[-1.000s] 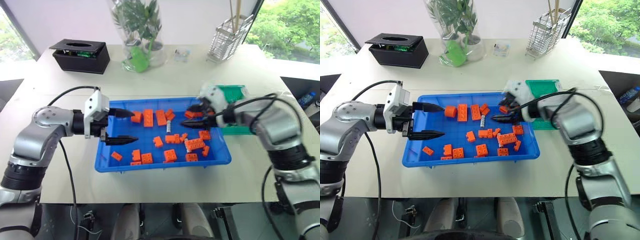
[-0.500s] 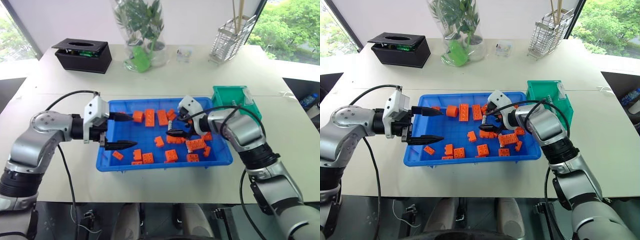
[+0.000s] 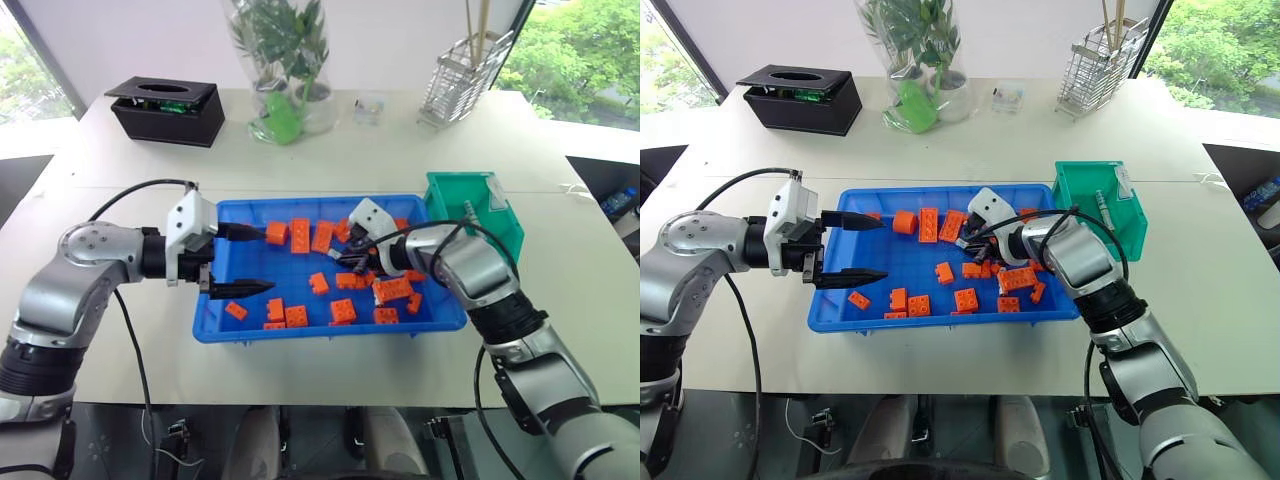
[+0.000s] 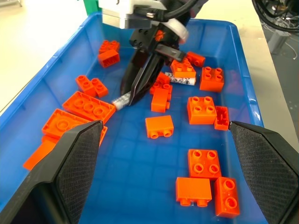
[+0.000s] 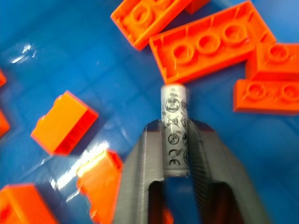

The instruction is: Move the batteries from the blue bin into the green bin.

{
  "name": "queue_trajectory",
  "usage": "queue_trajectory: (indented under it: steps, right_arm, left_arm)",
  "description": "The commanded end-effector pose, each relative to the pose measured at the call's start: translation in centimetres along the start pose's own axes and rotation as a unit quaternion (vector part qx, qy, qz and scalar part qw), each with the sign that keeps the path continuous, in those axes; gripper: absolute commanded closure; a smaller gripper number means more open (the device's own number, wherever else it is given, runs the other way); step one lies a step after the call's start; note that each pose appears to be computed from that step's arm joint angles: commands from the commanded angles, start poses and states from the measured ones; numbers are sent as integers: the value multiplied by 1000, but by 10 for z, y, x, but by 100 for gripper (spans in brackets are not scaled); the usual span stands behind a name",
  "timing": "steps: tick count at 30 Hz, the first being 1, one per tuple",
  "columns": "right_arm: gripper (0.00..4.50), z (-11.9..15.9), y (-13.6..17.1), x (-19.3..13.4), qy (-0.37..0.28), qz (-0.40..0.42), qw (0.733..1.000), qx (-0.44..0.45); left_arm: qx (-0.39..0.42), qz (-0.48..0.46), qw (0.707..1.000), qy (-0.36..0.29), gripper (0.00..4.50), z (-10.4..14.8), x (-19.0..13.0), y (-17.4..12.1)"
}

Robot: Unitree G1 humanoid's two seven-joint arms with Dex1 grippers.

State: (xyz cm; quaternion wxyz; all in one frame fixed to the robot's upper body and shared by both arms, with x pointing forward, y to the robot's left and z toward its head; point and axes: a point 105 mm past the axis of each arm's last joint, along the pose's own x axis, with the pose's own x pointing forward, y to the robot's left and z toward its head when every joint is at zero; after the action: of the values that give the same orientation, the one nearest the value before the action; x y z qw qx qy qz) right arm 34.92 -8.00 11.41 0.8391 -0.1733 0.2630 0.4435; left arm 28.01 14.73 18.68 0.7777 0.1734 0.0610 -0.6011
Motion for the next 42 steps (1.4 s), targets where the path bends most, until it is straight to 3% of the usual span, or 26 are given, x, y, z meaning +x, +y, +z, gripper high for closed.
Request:
queue_trajectory:
  steps: [1,8,12,16,20,22,23,26,31,36,42]
  right_arm:
    - [443,19,0,-22,-33,-1,999,-13]
    - [443,53,-52,-105,-102,-95,990,16]
    - [443,36,-91,-156,-88,-190,977,34]
    - [443,8,-107,-175,-63,-232,969,62]
    - [253,-1,-116,-175,-52,-266,961,56]
    - [146,9,-111,-174,-71,-247,965,45]
    - [113,15,-107,-174,-82,-233,969,29]
    - [113,26,-86,-171,-76,-164,982,-61]
    - [113,21,-46,-154,-36,-16,985,-168]
    - [113,1,-16,-130,12,106,965,-239]
    - [113,-13,-10,-103,50,150,941,-298]
  left_arm:
    - [17,-3,1000,-7,0,9,0,1]
    - [15,-10,1000,-12,0,8,4,0]
    - [14,-14,1000,-14,0,7,7,2]
    - [16,-19,1000,-19,0,8,10,4]
    - [18,-23,999,-21,0,10,12,7]
    - [20,-25,999,-22,0,10,13,7]
    - [21,-27,999,-22,0,11,13,7]
    - [22,-31,999,-21,0,11,13,6]
    - [23,-33,999,-20,0,12,14,7]
    - [26,-36,999,-21,0,13,15,4]
    - [23,-28,999,-18,0,13,10,2]
